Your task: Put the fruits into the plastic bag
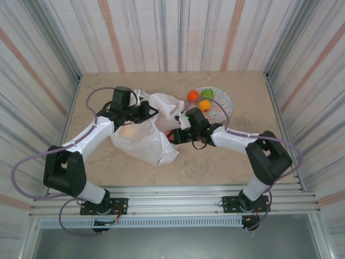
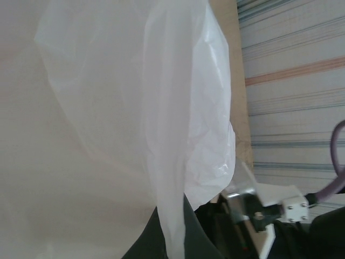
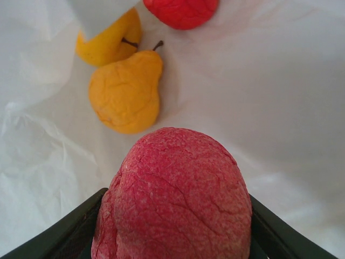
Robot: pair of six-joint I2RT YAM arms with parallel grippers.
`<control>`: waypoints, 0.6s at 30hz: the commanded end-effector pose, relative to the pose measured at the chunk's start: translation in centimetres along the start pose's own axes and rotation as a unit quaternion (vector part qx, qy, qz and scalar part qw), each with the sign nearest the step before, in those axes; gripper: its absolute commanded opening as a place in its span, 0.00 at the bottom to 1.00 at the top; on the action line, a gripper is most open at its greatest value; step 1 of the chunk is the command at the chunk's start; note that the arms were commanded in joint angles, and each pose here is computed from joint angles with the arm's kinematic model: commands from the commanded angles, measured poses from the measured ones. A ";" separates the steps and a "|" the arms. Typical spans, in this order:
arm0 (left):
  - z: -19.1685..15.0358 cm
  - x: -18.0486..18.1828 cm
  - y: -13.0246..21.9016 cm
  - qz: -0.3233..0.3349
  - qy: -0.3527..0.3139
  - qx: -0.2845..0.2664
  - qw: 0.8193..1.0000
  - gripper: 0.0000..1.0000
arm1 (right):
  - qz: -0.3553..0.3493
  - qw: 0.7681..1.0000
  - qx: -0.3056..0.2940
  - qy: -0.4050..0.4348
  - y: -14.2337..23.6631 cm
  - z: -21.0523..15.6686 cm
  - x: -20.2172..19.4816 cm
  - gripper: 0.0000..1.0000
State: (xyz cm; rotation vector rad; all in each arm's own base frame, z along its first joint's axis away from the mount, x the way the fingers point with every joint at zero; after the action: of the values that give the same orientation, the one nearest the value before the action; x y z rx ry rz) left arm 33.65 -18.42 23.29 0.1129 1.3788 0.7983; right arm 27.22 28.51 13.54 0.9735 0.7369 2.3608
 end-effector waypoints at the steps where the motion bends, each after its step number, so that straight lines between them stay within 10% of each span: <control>1: 0.0 -1.1 0.8 -0.013 -0.006 -0.001 1.000 0.00 | 0.037 0.998 -0.044 -0.002 -2.0 2.4 1.9 0.59; 18: -0.1 -1.7 1.0 -0.029 -0.010 -0.003 1.000 0.00 | 0.055 0.994 -0.079 -0.045 -9.3 3.1 3.8 0.65</control>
State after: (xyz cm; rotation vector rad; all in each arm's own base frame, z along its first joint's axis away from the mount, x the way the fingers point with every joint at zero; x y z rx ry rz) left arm 33.64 -18.46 23.31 0.1099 1.3849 0.7973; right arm 28.37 37.41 10.91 1.0618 0.5257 2.4106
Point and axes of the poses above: each hand's point on the last joint's axis, 136 mm out from that joint toward the fingers, its own y axis back along the fingers, its own x axis along the line the jaws close on, z = x × y, the point moved 6 cm from there along y, back along the fingers, and after that the axes turned 11 degrees about y, right-handed, at the moved point
